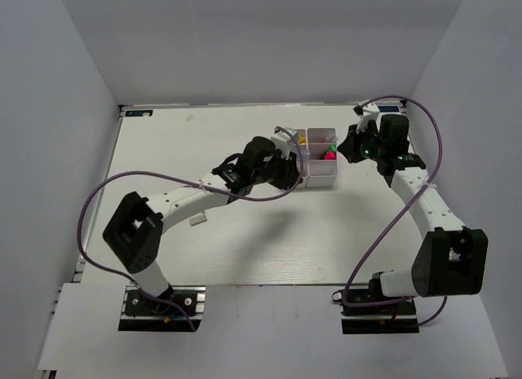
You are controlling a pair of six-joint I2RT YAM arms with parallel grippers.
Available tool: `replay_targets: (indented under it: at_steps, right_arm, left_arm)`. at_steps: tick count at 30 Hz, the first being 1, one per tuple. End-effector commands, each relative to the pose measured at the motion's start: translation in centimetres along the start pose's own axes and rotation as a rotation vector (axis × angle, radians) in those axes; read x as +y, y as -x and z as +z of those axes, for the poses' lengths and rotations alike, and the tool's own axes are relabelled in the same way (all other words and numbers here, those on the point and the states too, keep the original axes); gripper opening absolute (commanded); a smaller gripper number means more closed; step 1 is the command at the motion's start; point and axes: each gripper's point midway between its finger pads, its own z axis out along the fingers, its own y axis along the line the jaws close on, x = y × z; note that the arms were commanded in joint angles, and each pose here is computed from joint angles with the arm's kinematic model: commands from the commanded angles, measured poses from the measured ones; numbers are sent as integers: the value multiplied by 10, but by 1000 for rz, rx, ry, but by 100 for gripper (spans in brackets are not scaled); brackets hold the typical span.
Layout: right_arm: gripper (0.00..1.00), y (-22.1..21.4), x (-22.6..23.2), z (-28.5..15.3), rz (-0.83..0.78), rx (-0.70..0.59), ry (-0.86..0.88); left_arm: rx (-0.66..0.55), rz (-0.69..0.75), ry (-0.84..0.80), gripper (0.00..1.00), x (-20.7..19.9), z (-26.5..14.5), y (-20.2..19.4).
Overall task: Sort the stationery into containers
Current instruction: Place the stationery in the storage box.
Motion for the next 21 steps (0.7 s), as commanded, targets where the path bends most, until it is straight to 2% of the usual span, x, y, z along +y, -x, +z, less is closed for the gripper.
replay_targets:
  at_steps: [1,5,6,10,21]
  right_arm:
    - [0,14,-4,-11,1,-64,-10]
    - [0,16,-6,-16,0,-79,-15]
    - [0,16,-6,-17,1,-81,-16]
    - [0,16,-9,-23,3,-94,-28]
    - [2,3,-13,-28,39,-93,-30]
  left_arm:
    - [-137,198,-154,0,-30,16,53]
    - [-167,196,-124,0,-25,45,79]
    - [-135,188,-105,0,-16,60,69]
    - [-138,187,-96,1,-13,85,74]
    - [-128,173,-67,5,-5,111,78]
